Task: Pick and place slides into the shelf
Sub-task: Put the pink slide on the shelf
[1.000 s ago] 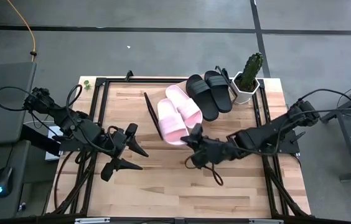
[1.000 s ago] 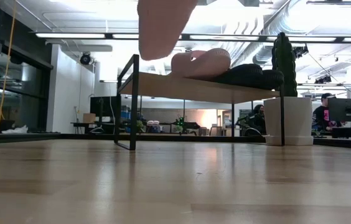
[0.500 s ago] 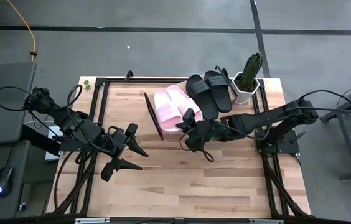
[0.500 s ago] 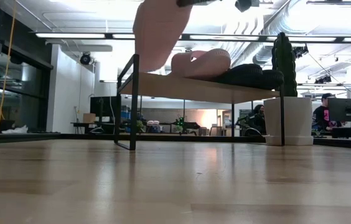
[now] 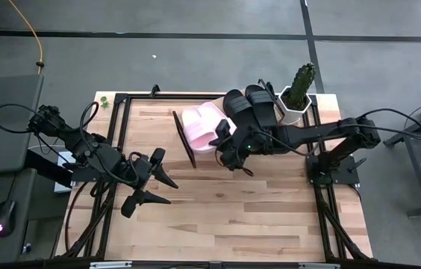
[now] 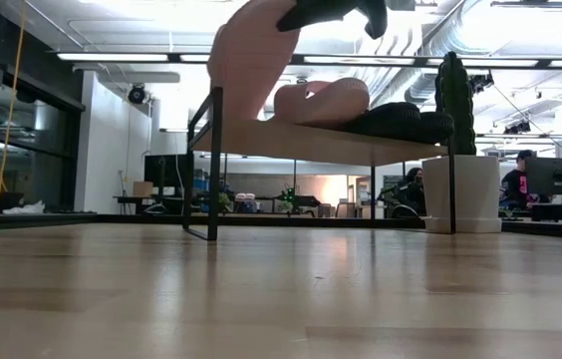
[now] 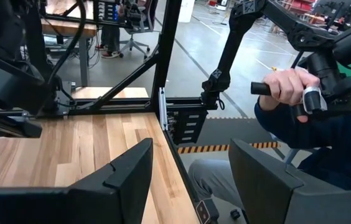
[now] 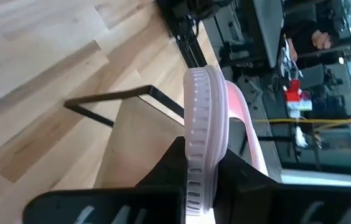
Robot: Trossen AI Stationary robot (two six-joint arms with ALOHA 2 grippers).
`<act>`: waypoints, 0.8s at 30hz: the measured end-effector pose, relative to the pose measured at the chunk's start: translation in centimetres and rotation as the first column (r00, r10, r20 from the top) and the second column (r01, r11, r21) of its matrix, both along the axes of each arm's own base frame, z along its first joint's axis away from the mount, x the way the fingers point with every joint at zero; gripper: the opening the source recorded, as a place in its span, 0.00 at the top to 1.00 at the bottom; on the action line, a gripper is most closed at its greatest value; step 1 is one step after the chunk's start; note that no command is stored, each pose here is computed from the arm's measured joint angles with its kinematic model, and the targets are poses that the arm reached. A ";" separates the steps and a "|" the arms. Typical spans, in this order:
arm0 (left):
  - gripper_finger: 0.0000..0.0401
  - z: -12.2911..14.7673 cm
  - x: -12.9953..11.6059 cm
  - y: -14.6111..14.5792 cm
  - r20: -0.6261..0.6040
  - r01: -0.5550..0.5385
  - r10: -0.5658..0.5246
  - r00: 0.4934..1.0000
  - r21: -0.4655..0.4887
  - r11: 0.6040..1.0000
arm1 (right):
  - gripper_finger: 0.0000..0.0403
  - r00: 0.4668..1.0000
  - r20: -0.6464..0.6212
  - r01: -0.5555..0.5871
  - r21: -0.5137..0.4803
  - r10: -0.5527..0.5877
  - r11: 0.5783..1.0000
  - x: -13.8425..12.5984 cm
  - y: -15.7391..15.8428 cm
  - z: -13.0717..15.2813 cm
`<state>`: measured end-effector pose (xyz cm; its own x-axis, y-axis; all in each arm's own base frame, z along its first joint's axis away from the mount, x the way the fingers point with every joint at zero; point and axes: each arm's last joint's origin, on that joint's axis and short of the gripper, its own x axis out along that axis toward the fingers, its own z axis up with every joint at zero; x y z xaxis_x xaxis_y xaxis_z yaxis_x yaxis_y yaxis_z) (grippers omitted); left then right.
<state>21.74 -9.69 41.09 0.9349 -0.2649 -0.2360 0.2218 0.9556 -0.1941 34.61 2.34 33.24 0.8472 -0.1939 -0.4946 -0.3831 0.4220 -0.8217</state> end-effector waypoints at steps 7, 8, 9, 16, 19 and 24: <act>0.50 0.0 0.0 0.0 0.000 0.000 0.000 1.000 0.000 1.000 | 0.97 1.000 -0.003 -0.027 0.024 0.027 0.999 0.1 -0.5 0.0; 0.50 0.0 0.0 0.0 0.000 0.001 -0.001 1.000 0.000 1.000 | 0.97 1.000 -0.002 -0.029 0.025 0.029 0.999 0.1 -0.5 0.0; 0.50 0.0 0.0 0.0 0.000 0.001 -0.001 1.000 0.000 1.000 | 0.97 0.999 -0.002 -0.031 0.024 0.032 0.999 0.1 -0.5 0.0; 0.50 0.1 0.0 0.0 0.005 0.000 0.000 1.000 -0.002 1.000 | 0.97 1.000 -0.005 -0.024 0.018 0.024 1.000 0.1 -1.4 0.0; 0.50 0.1 0.0 0.0 0.005 0.000 0.000 1.000 -0.002 1.000 | 0.97 1.000 -0.004 -0.028 0.033 0.028 0.999 0.2 -2.0 0.0; 0.50 0.0 0.0 0.0 0.004 0.000 0.000 1.000 -0.002 1.000 | 0.98 1.000 -0.011 -0.029 0.073 0.029 0.997 0.3 -2.5 -0.3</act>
<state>21.76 -9.70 41.12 0.9358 -0.2657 -0.2317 0.2230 0.9552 -0.1948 34.95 -0.13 32.91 0.8460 -0.1324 -0.5165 -0.4055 0.4692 -0.7845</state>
